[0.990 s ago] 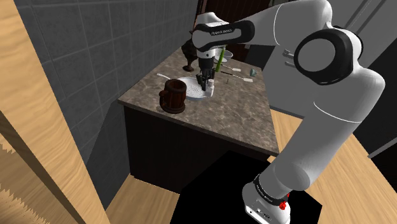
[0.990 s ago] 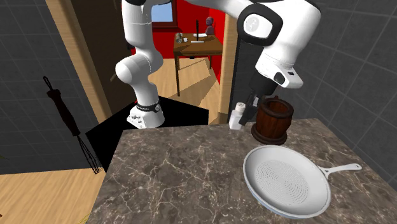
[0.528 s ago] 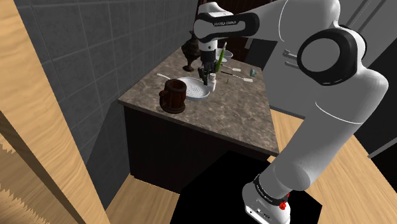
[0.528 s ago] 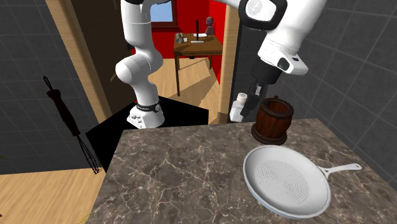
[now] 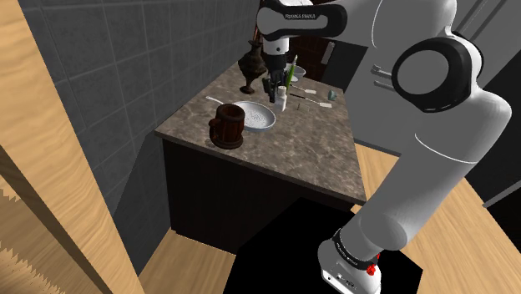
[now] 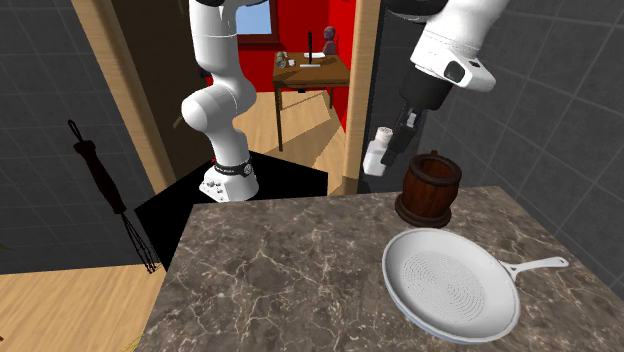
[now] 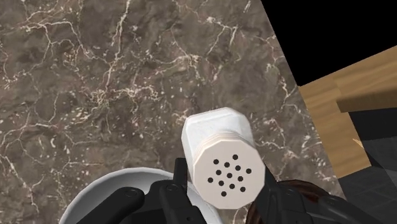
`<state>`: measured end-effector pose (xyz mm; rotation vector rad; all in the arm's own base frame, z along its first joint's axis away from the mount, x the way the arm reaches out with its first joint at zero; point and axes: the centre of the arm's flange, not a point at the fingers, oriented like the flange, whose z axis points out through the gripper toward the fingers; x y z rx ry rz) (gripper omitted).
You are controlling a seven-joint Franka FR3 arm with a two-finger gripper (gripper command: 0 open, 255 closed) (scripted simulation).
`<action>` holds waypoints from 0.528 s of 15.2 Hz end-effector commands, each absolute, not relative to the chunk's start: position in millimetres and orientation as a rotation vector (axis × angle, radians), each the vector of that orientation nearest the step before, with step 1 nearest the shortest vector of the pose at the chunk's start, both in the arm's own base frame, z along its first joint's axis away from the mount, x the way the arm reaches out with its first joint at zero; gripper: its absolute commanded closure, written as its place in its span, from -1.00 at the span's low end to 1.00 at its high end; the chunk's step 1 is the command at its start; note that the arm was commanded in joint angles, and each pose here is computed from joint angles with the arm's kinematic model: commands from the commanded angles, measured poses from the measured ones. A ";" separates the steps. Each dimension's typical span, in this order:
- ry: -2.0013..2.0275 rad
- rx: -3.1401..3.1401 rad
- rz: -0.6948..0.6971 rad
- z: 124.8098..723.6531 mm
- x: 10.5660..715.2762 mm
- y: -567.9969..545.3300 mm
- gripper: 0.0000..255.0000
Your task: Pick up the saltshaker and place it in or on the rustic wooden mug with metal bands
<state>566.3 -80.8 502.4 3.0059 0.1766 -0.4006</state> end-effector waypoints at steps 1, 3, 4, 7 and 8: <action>0.177 3.006 -0.401 513.3 566.0 -81.2 1.00; 0.177 3.006 -0.401 523.9 566.0 -81.2 1.00; 0.177 3.006 -0.401 529.2 566.0 -81.2 1.00; 0.177 3.006 -0.401 544.8 566.0 -81.2 1.00; 0.177 3.006 -0.401 545.1 573.4 -70.2 1.00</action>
